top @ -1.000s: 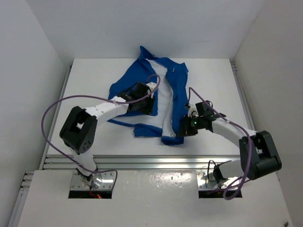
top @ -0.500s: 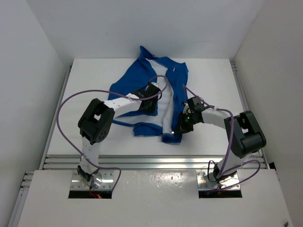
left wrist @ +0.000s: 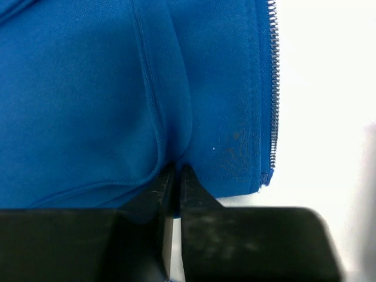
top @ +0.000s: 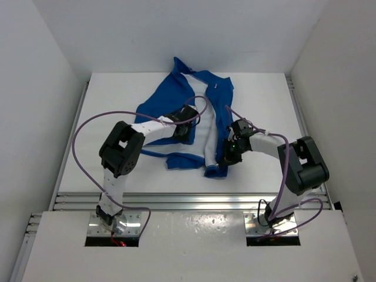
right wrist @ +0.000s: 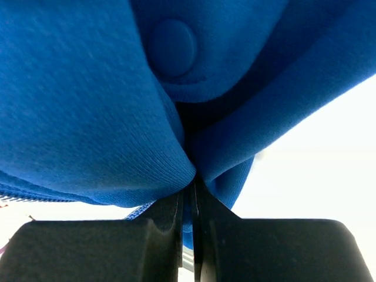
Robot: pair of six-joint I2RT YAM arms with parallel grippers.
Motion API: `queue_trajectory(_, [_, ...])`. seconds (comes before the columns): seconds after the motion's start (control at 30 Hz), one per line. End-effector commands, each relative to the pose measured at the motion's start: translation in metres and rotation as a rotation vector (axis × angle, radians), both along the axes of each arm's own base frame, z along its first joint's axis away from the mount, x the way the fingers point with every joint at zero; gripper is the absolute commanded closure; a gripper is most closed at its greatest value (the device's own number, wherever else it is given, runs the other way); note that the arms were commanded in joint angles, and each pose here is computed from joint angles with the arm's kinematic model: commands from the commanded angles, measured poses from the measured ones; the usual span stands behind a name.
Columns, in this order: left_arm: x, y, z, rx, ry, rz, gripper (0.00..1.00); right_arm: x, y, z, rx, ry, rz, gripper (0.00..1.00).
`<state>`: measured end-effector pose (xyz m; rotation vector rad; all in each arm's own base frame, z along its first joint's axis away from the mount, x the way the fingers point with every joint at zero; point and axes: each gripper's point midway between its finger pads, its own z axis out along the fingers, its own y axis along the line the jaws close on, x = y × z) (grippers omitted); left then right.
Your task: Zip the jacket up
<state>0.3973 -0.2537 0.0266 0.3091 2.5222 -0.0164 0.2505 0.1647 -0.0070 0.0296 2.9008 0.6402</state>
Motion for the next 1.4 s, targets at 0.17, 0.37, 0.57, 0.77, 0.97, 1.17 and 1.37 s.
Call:
queue_trajectory(0.17, [0.022, -0.01, 0.032, -0.195, -0.031, -0.088, 1.0, 0.037, -0.043, 0.004, -0.122, -0.097, -0.061, 1.0])
queue_trajectory(0.37, [0.011, -0.02, 0.088, -0.263, -0.136, -0.252, 1.0, 0.045, -0.066, 0.014, -0.116, -0.123, -0.122, 1.0])
queue_trajectory(0.57, [-0.024, 0.009, 0.106, -0.175, -0.174, -0.365, 1.0, 0.053, -0.074, 0.037, -0.062, -0.17, -0.164, 1.0])
queue_trajectory(0.77, [-0.049, 0.047, 0.098, -0.028, -0.165, -0.435, 1.0, 0.051, -0.067, 0.054, -0.009, -0.205, -0.128, 1.0])
queue_trajectory(0.97, [-0.069, 0.088, 0.081, 0.101, -0.131, -0.467, 1.0, 0.05, -0.056, 0.075, 0.05, -0.264, -0.071, 1.0])
queue_trajectory(1.17, [-0.089, 0.115, 0.053, 0.173, -0.052, -0.481, 1.0, 0.05, -0.046, 0.094, 0.109, -0.306, -0.037, 1.0])
queue_trajectory(1.37, [-0.092, 0.116, 0.042, 0.13, -0.027, -0.485, 1.0, 0.046, -0.037, 0.099, 0.14, -0.31, -0.003, 1.0])
